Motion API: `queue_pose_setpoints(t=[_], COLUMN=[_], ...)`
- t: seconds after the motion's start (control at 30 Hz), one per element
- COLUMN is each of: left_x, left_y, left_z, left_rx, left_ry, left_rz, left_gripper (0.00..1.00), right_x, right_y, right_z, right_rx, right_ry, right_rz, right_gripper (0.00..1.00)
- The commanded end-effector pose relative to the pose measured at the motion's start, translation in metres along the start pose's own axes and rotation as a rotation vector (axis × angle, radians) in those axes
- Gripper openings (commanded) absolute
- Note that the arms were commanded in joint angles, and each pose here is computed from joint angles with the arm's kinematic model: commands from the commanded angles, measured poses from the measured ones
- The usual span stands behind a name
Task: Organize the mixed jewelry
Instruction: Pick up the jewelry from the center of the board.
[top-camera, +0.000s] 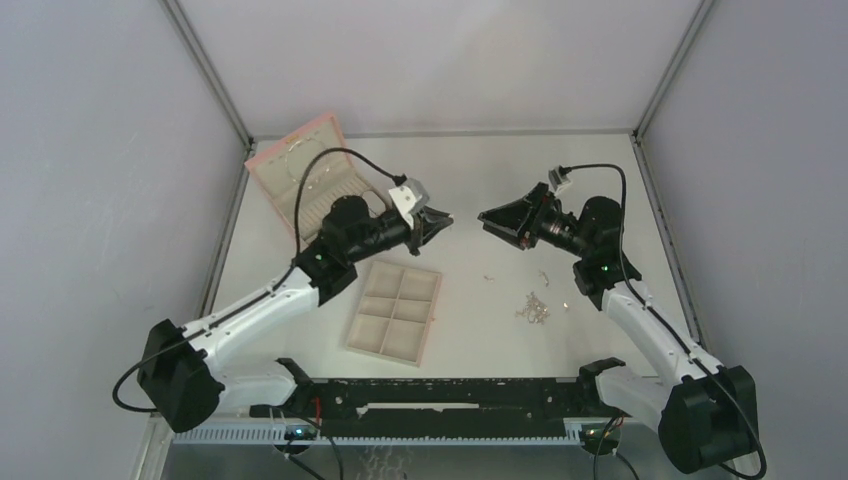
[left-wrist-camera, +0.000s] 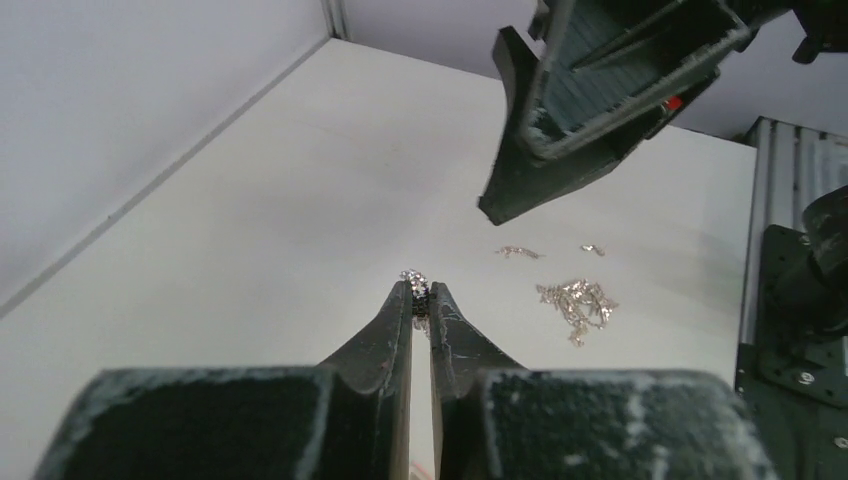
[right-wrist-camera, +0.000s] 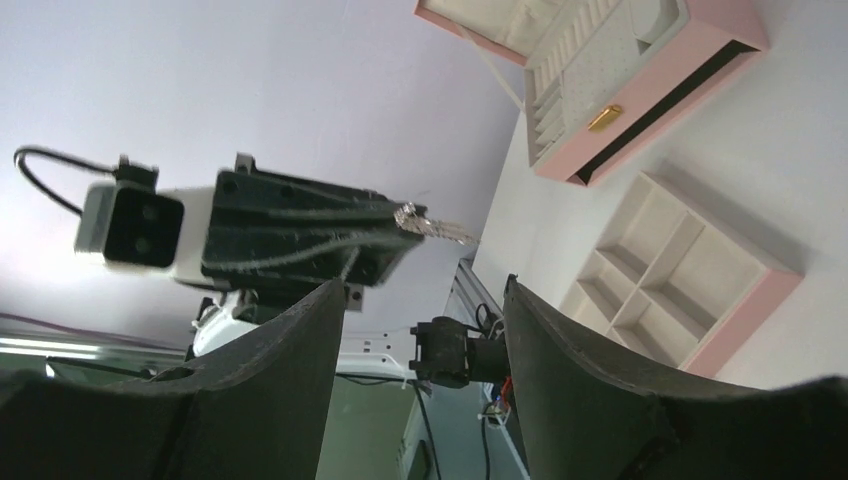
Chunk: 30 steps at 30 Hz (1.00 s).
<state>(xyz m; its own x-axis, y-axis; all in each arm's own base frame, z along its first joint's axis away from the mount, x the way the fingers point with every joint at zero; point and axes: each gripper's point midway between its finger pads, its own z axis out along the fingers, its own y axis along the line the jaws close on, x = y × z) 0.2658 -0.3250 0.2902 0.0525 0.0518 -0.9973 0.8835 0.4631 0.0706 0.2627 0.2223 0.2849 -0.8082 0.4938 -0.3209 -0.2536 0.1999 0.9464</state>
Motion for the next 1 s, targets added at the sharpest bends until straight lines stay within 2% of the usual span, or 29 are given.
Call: queue_pose_setpoints(t=[0.0, 0.27, 0.43, 0.6, 0.67, 0.8, 0.97], left_x=[-0.044, -0.059, -0.050, -0.046, -0.045, -0.042, -0.043], left_y=[0.000, 0.003, -0.006, -0.018, -0.020, -0.018, -0.015], left_z=[-0.024, -0.050, -0.042, -0.051, -0.053, -0.050, -0.047], left_rx=[0.117, 0.314, 0.431, 0.461, 0.459, 0.435, 0.400], left_ry=[-0.001, 0.207, 0.331, 0.361, 0.367, 0.386, 0.387], left_rz=[-0.210, -0.766, -1.046, -1.126, -1.151, -1.224, -1.276], left_gripper=[0.00, 0.00, 0.00, 0.00, 0.00, 0.00, 0.00], right_x=[-0.003, 0.000, 0.012, 0.025, 0.023, 0.021, 0.023], right_y=[-0.002, 0.000, 0.016, 0.039, 0.047, 0.055, 0.054], right_z=[-0.001, 0.001, 0.008, 0.005, 0.004, 0.009, 0.022], right_rx=[0.017, 0.013, -0.018, -0.074, -0.099, -0.117, -0.072], right_ry=[-0.013, 0.014, 0.067, 0.048, 0.034, 0.005, -0.066], right_rz=[-0.020, -0.051, -0.202, -0.376, -0.379, -0.355, -0.358], right_gripper=[0.68, 0.68, 0.65, 0.62, 0.60, 0.50, 0.48])
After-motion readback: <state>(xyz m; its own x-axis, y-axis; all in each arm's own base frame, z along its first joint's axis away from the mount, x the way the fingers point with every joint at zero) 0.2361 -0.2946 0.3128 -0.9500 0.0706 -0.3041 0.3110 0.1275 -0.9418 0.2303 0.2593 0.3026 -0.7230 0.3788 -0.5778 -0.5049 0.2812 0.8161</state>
